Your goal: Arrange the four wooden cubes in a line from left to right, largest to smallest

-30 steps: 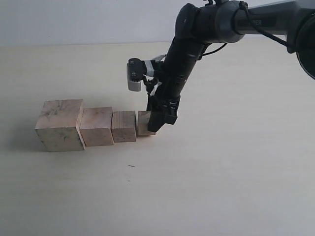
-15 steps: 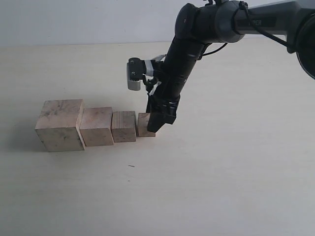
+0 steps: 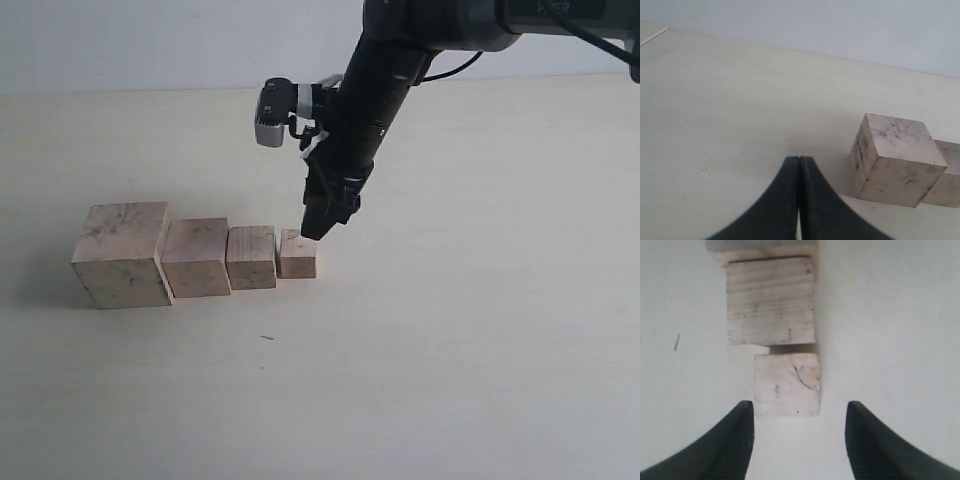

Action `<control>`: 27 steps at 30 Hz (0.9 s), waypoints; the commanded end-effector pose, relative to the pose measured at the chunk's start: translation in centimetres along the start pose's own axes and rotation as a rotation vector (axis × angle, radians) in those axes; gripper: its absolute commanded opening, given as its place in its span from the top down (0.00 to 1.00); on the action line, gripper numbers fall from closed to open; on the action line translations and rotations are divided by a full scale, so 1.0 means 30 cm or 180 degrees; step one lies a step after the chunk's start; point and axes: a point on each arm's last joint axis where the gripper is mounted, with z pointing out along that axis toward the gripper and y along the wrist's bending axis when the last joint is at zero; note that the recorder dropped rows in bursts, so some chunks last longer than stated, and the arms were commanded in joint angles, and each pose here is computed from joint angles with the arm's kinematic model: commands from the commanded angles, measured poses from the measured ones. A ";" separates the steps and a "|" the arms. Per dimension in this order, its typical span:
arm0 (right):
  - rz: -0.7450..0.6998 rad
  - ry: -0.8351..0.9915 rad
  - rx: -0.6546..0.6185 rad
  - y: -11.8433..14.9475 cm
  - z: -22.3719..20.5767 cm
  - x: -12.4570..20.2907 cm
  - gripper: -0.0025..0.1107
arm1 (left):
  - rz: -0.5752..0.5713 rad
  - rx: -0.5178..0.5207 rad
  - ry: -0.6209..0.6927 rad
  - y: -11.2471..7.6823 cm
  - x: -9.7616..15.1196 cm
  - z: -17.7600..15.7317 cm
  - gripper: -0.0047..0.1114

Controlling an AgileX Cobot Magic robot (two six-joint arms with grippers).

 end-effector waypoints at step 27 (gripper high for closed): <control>0.0977 0.0125 -0.0142 -0.042 0.165 0.054 0.69 | -0.0003 0.0032 -0.0031 -0.002 -0.002 -0.001 0.96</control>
